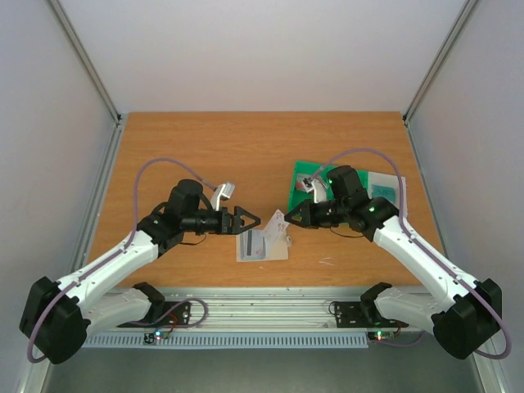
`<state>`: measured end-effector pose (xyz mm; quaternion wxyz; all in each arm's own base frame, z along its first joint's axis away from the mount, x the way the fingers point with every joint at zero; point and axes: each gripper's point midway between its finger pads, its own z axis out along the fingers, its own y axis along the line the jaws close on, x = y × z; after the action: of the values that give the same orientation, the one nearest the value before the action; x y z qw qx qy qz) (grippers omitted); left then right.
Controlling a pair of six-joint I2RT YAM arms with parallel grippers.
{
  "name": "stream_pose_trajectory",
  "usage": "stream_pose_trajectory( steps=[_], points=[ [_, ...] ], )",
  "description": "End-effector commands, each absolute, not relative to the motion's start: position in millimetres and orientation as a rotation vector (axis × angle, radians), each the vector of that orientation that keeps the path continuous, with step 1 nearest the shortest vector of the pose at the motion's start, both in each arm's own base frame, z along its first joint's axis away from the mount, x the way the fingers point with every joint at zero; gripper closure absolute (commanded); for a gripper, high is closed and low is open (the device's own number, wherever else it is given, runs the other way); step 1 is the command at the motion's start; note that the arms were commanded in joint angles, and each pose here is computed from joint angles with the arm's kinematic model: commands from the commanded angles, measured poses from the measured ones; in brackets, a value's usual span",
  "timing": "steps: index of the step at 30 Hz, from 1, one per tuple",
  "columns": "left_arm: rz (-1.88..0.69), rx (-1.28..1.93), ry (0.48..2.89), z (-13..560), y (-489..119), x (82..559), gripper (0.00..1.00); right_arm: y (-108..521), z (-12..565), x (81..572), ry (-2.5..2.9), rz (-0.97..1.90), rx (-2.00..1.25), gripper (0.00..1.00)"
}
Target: Take the credit cards out of the card holder
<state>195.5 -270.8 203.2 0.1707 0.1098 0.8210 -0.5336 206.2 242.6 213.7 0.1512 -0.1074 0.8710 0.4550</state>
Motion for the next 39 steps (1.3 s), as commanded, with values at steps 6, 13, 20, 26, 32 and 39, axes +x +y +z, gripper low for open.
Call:
stream_pose_trajectory(
  steps=[6,13,20,26,32,39],
  points=[
    [-1.164,0.271,2.385,194,-240,210,0.01,192,198,255,2.534,0.870,-0.023,0.99],
    [-1.125,0.302,2.392,186,-234,206,0.01,139,192,302,2.444,0.590,0.227,0.99],
    [-1.084,0.315,2.412,177,-230,204,0.01,91,212,341,2.288,0.539,0.418,0.99],
    [-1.049,0.354,2.424,178,-227,202,0.01,58,219,371,2.189,0.419,0.497,0.99],
    [-1.035,0.346,2.445,173,-224,199,0.01,26,216,389,2.162,0.282,0.503,0.99],
    [-1.076,0.334,2.446,173,-226,195,0.01,8,202,394,2.176,0.170,0.461,0.99]
  ],
)
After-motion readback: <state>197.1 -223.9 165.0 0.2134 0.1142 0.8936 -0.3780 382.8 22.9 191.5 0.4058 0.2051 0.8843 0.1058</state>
